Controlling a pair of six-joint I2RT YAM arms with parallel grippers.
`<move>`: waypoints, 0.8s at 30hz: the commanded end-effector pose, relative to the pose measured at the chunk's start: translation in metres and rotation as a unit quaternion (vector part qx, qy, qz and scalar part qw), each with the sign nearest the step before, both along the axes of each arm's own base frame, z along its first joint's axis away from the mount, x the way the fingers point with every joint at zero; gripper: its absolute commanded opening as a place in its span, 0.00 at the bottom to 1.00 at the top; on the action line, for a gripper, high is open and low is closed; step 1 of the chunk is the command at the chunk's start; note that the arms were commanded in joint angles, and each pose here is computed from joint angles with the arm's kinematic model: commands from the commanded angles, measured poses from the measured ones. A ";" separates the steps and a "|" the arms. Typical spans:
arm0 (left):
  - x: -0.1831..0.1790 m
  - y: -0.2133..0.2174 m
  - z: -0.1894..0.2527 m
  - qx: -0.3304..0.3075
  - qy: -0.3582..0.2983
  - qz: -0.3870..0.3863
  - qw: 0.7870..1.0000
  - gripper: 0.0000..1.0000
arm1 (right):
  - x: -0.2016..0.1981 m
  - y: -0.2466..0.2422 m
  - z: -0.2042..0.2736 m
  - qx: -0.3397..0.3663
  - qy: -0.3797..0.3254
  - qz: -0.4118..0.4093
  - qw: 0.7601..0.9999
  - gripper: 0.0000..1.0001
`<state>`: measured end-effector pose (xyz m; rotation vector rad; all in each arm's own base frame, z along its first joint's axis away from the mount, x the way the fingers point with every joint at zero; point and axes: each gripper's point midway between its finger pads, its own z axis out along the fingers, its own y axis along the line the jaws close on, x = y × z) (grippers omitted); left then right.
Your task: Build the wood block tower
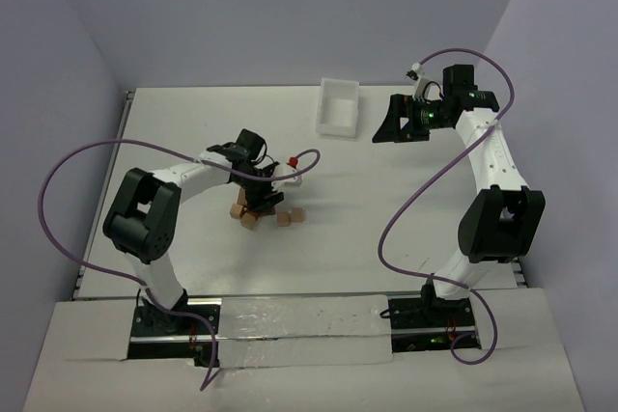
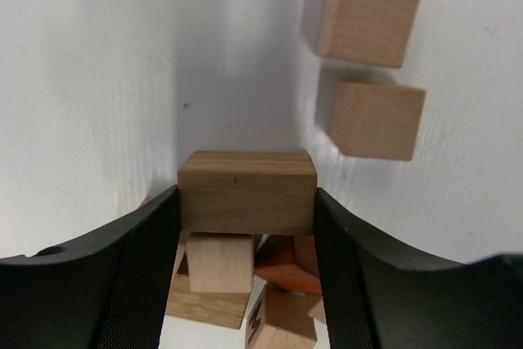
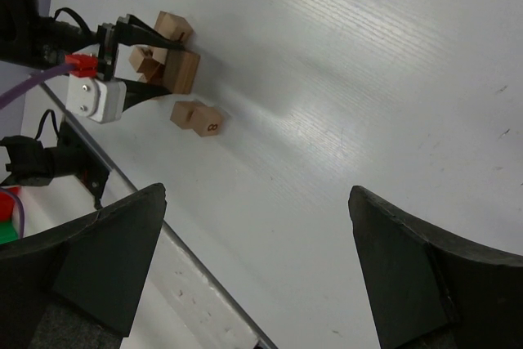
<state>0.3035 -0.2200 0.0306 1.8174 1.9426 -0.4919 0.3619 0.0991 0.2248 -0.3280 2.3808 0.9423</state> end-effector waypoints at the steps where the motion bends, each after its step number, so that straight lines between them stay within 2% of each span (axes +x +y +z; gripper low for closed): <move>1: -0.018 -0.025 0.007 0.000 0.001 -0.036 0.999 0.25 | 0.001 0.002 0.013 0.006 -0.012 0.003 1.000 1.00; 9: -0.050 -0.064 0.006 -0.010 -0.003 -0.085 0.996 0.25 | 0.001 0.002 0.010 0.006 -0.009 0.005 1.000 1.00; 24: -0.043 -0.143 0.025 -0.059 -0.002 -0.094 0.994 0.25 | 0.001 0.001 0.007 0.004 -0.005 0.001 1.000 1.00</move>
